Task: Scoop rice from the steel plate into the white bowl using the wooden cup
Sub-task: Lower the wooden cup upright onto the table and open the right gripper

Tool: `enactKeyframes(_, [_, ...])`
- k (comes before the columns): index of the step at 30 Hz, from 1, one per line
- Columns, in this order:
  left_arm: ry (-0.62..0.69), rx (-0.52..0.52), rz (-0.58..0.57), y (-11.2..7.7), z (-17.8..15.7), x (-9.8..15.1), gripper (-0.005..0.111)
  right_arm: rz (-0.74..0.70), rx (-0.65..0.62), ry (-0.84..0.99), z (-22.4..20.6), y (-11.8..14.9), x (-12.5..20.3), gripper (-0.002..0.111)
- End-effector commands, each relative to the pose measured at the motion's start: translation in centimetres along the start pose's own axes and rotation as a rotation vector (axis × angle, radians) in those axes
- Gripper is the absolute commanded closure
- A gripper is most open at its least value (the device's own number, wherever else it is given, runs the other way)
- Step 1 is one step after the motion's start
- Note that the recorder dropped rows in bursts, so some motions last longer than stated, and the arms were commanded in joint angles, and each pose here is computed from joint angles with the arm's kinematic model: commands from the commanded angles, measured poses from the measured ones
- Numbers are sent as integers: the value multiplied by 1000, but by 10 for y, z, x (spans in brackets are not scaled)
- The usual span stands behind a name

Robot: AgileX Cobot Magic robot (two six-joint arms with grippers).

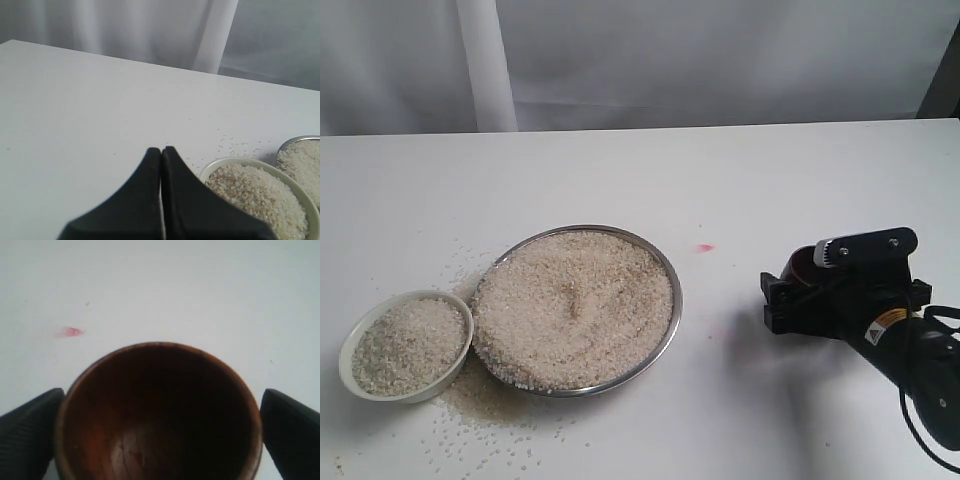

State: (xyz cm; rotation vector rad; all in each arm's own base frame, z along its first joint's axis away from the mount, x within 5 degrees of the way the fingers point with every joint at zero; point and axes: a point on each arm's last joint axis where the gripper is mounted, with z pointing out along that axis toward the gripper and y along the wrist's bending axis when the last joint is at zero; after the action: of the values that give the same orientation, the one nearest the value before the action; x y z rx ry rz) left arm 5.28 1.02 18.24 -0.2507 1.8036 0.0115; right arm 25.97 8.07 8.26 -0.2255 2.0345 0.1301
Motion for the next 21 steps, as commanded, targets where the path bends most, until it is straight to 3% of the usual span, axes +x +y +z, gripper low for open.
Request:
enactKeyframes(1, [-5, 10, -5, -1, 0, -1, 107, -26, -10, -19, -1, 1, -1, 13])
enactKeyframes(16, [-5, 10, -5, -1, 0, -1, 107, -27, -65, -228, -39, 7, -67, 15])
enactKeyframes(19, [-5, 10, -5, -1, 0, -1, 107, -29, -72, -246, -52, 6, -81, 23])
enactKeyframes(21, [-5, 10, -5, -1, 0, -1, 107, -26, -75, -257, -62, 6, -87, 36])
